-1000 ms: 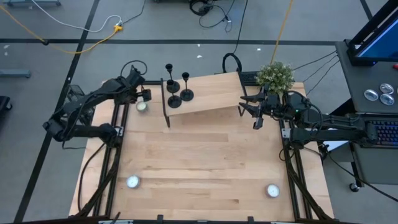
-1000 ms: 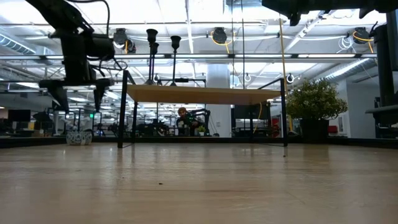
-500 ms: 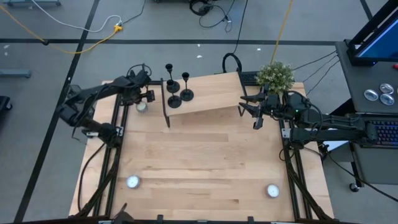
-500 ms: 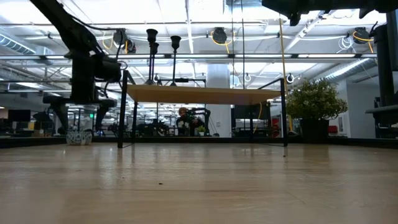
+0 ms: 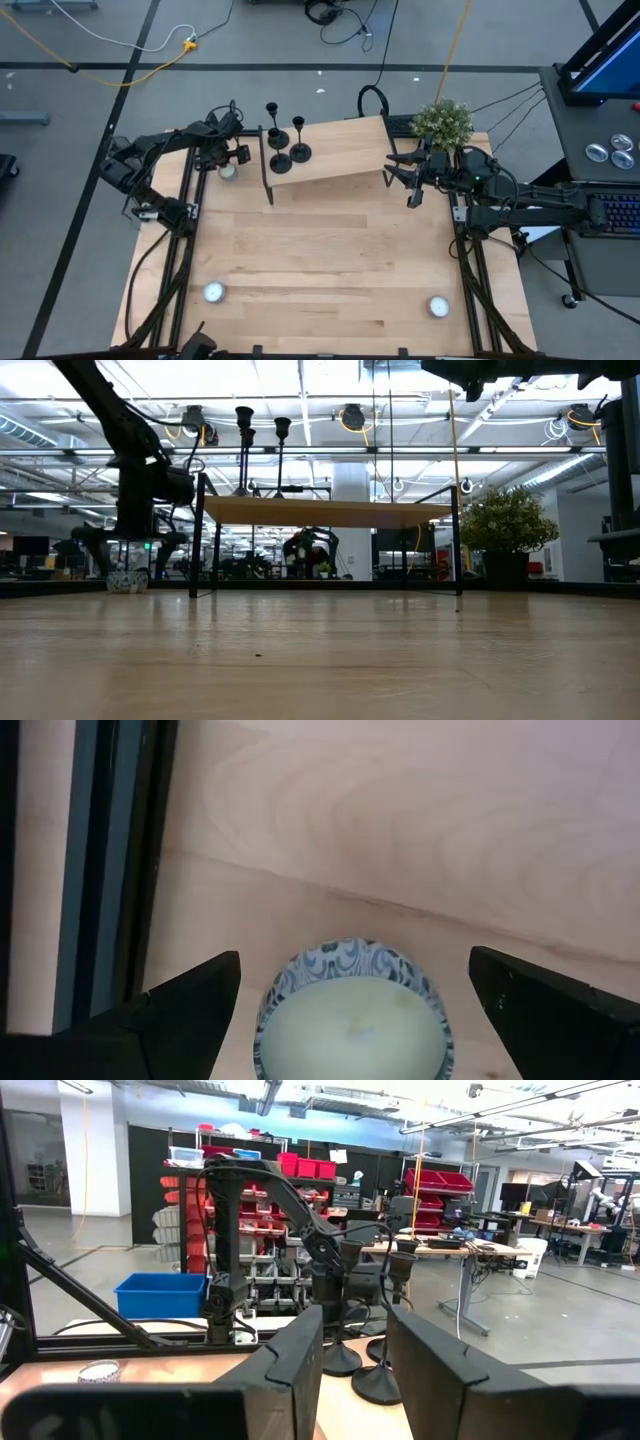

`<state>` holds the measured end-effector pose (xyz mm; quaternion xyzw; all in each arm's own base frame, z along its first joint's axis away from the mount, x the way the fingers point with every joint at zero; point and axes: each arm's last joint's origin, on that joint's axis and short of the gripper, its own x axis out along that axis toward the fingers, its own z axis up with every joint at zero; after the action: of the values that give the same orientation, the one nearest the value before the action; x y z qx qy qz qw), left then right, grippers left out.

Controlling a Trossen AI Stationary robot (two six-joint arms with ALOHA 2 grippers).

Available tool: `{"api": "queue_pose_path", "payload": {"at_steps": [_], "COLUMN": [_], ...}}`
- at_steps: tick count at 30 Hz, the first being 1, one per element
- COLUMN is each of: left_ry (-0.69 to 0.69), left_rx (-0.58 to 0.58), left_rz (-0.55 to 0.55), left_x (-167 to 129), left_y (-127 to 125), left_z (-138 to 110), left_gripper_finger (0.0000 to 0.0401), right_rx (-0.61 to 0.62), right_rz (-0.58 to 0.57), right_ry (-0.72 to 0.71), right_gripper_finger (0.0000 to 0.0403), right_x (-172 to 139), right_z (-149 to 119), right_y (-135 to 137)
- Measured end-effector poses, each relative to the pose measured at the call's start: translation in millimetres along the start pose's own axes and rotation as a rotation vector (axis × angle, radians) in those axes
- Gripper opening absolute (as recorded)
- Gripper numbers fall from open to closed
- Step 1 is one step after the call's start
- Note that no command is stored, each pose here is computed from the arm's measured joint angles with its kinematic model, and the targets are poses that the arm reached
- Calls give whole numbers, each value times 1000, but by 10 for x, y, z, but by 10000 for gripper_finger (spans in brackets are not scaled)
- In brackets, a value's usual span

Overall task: Pick & Place candle stick holders
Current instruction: Put the top blue scented candle on the shelf

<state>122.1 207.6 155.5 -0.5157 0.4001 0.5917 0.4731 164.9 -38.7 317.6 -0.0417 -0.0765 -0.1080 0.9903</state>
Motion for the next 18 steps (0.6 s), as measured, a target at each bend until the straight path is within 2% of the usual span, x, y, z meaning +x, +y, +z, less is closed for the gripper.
{"api": "queue_pose_path", "payload": {"at_steps": [7, 18], "left_ry": [36, 79], "left_rx": [-9, -14], "left_rz": [33, 15], "left_x": [121, 234], "left_y": [-20, -66], "left_z": [2, 19], "left_gripper_finger": [397, 397], "right_rx": [0, 0], "right_rz": [0, 0], "right_ry": [0, 2], "right_gripper_finger": [105, 105], "right_x": [0, 0], "right_z": [0, -2], "right_y": [0, 0]}}
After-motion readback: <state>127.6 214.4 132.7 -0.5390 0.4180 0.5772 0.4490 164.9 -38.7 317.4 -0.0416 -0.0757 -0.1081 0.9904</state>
